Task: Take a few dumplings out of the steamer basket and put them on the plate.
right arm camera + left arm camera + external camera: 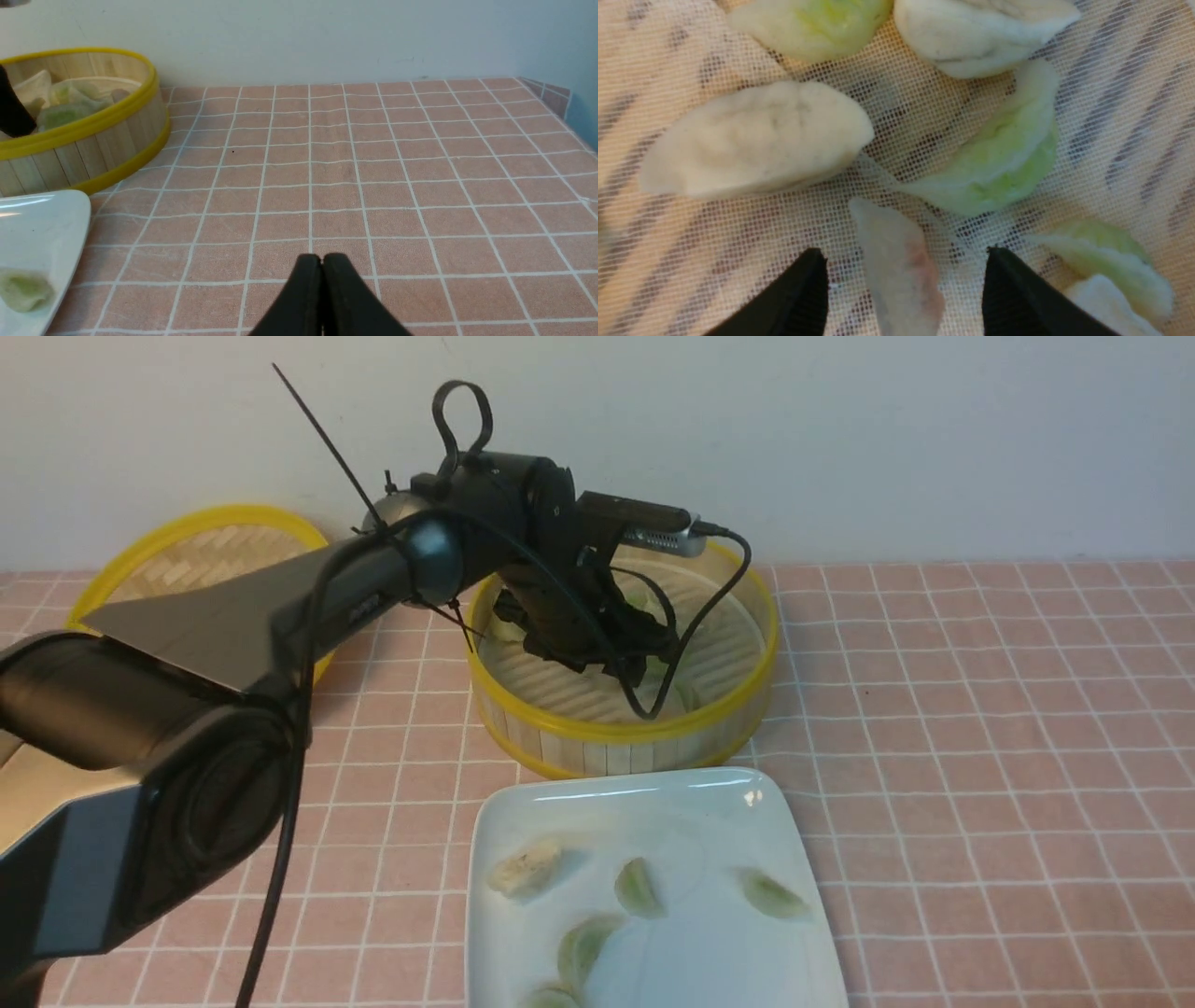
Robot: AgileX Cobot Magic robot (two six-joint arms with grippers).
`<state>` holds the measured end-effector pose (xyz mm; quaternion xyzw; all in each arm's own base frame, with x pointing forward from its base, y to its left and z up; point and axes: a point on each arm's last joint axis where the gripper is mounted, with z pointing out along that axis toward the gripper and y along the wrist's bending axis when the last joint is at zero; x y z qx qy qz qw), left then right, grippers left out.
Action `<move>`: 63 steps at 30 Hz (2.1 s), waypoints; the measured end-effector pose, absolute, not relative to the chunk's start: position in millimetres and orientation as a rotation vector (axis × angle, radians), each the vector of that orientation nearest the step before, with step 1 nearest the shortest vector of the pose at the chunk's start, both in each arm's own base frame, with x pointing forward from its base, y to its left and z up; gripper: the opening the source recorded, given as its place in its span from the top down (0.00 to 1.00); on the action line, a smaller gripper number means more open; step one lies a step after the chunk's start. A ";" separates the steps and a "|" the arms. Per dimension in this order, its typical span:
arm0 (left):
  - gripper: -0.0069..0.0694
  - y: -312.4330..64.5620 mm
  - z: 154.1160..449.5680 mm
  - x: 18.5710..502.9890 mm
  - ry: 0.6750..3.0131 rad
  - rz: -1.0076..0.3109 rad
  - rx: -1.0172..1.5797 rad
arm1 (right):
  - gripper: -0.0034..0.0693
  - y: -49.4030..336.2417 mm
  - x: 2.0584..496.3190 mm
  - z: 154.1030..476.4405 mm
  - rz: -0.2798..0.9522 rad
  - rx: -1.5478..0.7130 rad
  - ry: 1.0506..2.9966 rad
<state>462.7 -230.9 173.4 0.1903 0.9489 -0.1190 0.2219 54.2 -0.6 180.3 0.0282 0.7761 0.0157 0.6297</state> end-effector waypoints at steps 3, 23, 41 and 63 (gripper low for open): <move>0.45 -231.3 167.3 464.3 2.624 -0.323 0.527 | 0.97 -0.6 54.2 180.3 0.036 0.065 1.778; 0.69 -205.5 304.2 400.5 2.670 -0.330 0.676 | 0.97 -0.6 54.2 180.3 0.036 0.065 1.778; 0.63 -239.8 192.3 345.5 2.995 -0.279 0.956 | 0.97 -0.6 54.2 180.3 0.036 0.065 1.778; 0.92 -199.5 366.8 286.7 2.528 -0.362 0.766 | 0.97 -0.6 54.2 180.3 0.036 0.065 1.778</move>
